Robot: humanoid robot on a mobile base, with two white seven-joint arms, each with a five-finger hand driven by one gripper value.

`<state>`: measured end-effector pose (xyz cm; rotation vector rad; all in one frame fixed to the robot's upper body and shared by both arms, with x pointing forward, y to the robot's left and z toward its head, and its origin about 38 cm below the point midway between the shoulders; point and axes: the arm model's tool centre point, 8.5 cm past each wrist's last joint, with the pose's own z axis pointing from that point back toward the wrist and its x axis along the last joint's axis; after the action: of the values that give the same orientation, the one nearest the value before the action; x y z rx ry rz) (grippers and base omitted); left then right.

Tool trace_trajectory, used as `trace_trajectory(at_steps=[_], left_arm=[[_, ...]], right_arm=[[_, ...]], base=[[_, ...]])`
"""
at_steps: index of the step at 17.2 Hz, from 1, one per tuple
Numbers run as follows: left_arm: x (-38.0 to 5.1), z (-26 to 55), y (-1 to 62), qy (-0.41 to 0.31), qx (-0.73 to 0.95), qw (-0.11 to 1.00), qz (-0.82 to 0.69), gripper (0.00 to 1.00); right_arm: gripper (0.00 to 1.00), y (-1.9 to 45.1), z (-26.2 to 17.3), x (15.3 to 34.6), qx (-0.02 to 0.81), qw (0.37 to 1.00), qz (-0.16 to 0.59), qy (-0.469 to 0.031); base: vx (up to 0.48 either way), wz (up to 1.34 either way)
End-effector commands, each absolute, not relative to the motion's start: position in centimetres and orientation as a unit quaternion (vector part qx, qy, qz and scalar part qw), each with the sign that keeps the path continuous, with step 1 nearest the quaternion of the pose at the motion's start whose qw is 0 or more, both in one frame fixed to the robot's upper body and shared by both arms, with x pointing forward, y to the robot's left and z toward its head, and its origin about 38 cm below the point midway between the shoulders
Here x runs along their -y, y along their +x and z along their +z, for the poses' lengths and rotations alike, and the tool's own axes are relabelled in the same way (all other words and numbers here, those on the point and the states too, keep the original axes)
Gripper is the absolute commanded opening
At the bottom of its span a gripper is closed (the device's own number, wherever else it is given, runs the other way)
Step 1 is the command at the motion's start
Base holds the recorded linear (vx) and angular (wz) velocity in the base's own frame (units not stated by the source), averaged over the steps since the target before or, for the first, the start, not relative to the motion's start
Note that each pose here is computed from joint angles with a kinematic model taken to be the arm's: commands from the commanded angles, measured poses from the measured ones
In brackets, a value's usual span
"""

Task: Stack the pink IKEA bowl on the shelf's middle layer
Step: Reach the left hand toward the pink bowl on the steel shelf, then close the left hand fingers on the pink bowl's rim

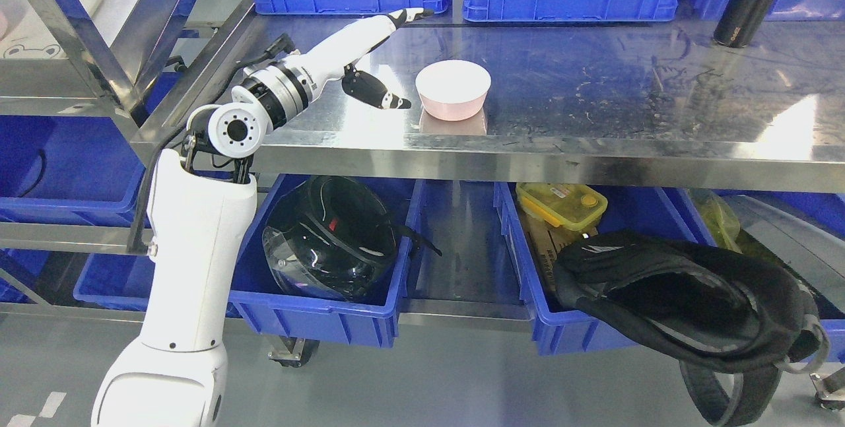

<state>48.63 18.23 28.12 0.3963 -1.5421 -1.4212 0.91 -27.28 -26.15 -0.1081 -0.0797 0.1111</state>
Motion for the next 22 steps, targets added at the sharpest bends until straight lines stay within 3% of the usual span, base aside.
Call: trace_trajectory(at_steps=[1,10,11,12,13,22], left_arm=[[-15.4,27.5,49.0,0.253,0.519,0.425,-0.697,0.92],[-14.4,24.6,49.6,0.243,0.438,0.457,-0.735,0.93],[-13.5,24.5,49.7,0.234,0.448,0.458,-0.731,0.89],[-12.6,24.5,49.8,0.229,0.46,0.454,-0.728,0.78],[-12.4,24.4,49.9,0.226,0.463,0.45,-0.729,0.76],[-12.2,25.0,52.2,0.244,0.445,0.451,-0.734,0.74]], right_arm=[[1.0,0.0,-26.1,28.4,0.036,0.996,0.056,-0.062],[1.0,0.0,-26.1,28.4,0.036,0.996,0.056,-0.062],[1.0,0.0,-26.1,28.4,0.036,0.996,0.056,-0.062],[1.0,0.0,-26.1,28.4,0.036,0.996,0.056,-0.062],[1.0,0.0,-26.1,28.4,0.036,0.996,0.056,-0.062],[1.0,0.0,-26.1,28.4,0.036,0.996,0.056,-0.062]], base=[[0.0,0.0],[0.0,0.0],[0.0,0.0],[0.0,0.0],[0.0,0.0],[0.0,0.0]])
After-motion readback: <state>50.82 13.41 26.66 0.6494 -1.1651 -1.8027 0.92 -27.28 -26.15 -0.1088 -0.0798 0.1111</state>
